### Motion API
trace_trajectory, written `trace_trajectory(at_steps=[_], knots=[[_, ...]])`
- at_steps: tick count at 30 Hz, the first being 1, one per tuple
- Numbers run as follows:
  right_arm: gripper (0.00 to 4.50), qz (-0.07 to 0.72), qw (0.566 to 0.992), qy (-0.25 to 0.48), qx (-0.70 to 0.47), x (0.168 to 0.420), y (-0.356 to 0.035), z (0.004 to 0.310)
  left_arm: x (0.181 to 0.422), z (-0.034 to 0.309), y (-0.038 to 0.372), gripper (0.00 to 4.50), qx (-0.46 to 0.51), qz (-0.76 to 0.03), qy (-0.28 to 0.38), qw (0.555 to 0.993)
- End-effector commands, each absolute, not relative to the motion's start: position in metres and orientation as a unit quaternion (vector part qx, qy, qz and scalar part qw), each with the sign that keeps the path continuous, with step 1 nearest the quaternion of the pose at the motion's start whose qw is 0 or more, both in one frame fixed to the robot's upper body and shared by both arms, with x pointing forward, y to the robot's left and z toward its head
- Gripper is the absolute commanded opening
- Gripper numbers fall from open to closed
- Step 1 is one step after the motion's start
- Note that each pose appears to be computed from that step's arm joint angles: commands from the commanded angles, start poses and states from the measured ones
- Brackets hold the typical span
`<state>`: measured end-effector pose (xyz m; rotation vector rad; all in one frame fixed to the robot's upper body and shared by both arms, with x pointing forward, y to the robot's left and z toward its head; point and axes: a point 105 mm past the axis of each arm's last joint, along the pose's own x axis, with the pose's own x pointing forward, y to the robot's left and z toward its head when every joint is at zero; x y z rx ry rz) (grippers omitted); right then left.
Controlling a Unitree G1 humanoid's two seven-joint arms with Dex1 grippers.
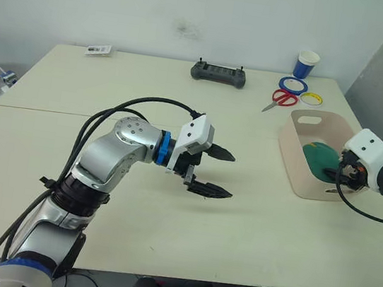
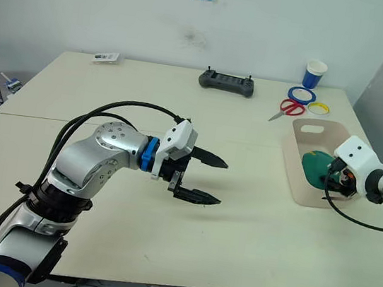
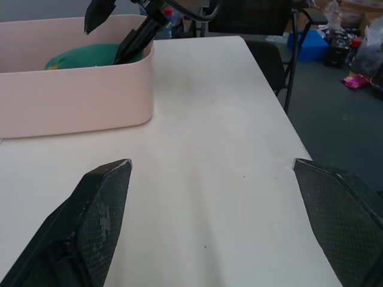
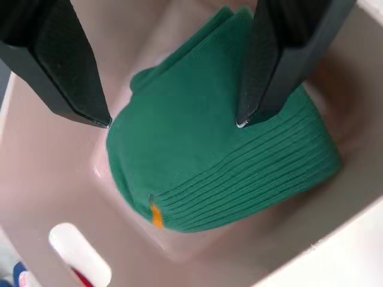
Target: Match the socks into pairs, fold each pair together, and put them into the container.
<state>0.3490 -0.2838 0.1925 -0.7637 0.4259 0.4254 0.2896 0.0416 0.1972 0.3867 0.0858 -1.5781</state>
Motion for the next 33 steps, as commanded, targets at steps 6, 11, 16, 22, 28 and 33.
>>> trace_trajectory(at_steps=[6,11,16,22,28,33], knots=[[3.59,0.172,0.915,0.058,-0.362,0.337,-0.271,0.273,0.309,0.211,0.07,4.5,0.185,-0.635,0.016,0.75],[3.59,0.193,0.92,-0.055,-0.337,0.306,-0.236,0.301,0.333,0.2,0.125,4.5,0.226,-0.518,0.027,0.824],[3.59,0.242,0.917,-0.124,-0.291,0.278,-0.18,0.269,0.33,0.171,0.199,4.5,0.232,-0.363,0.07,0.9],[3.59,0.23,0.943,-0.099,-0.221,0.261,-0.169,0.192,0.308,0.134,0.254,4.5,0.203,-0.229,0.077,0.949],[3.59,0.176,0.972,-0.027,-0.152,0.24,-0.196,0.142,0.286,0.113,0.286,4.5,0.199,-0.139,0.098,0.965],[3.59,0.171,0.967,-0.025,-0.188,0.229,-0.191,0.13,0.278,0.102,0.293,4.5,0.197,-0.126,0.108,0.966]])
